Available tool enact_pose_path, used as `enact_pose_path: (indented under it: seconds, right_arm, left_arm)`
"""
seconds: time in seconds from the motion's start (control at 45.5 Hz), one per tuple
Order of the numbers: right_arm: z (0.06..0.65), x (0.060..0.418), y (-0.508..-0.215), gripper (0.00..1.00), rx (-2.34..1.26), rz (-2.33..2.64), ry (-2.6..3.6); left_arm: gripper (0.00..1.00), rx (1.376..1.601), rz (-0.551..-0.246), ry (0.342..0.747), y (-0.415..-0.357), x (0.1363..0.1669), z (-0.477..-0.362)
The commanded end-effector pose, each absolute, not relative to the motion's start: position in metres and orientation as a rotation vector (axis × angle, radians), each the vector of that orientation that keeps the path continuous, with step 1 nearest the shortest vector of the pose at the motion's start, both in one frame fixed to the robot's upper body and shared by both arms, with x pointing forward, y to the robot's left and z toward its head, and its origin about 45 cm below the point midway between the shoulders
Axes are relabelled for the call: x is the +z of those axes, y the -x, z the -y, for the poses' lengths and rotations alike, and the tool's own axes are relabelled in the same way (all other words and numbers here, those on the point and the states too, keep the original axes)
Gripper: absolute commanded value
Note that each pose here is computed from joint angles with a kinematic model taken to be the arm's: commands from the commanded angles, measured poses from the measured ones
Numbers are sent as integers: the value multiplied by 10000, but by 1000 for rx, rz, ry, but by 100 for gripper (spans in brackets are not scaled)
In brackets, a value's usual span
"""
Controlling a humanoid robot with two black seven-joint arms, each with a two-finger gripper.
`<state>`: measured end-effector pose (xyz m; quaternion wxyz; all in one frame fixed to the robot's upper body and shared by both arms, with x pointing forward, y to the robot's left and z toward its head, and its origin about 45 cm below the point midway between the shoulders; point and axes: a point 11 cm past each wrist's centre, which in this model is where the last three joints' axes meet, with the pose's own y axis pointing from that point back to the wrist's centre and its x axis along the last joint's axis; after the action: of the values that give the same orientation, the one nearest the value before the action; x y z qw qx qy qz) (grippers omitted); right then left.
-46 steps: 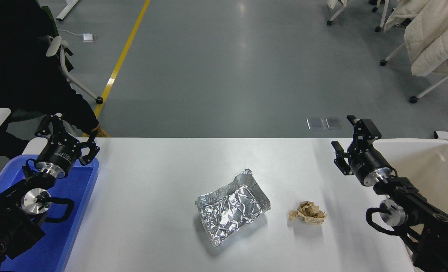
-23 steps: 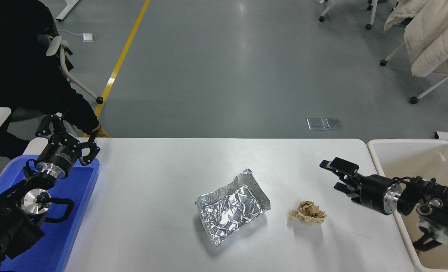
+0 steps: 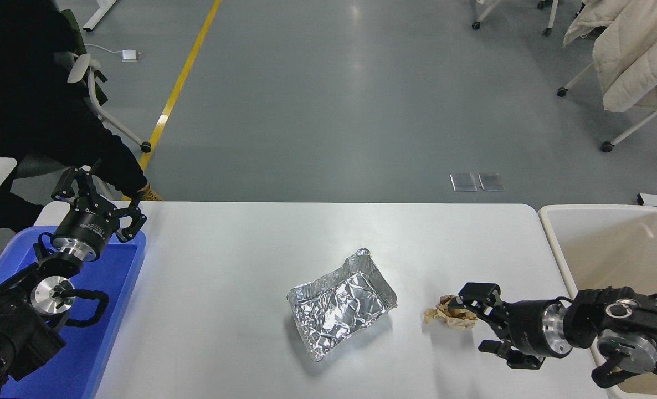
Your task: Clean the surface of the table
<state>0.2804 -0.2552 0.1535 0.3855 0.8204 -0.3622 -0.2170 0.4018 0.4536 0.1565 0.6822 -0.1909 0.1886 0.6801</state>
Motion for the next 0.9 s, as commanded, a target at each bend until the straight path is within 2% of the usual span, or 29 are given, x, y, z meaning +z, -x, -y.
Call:
enact_pose_path:
  seconds: [0.0,0.418,0.637,0.879]
  right_arm:
    - [2093,1506,-2763,100,-716,902,-2143]
    - [1564,1158,-2995,100,-728,1030,-2119]
    - [1421,1123,-3032,100,-688,1016,-2135]
    - [1345,926,-3009,100,-589,1012,-2106]
  left_arm:
    - [100,1525,-423,429,-4018,1566,-4535]
    - [100,1525,-423,429,-4018,1566,-4535]
    - [100,1525,-423,429,-4018,1566,-4535]
    - [100,1525,-423,429,-4018,1566,-4535]
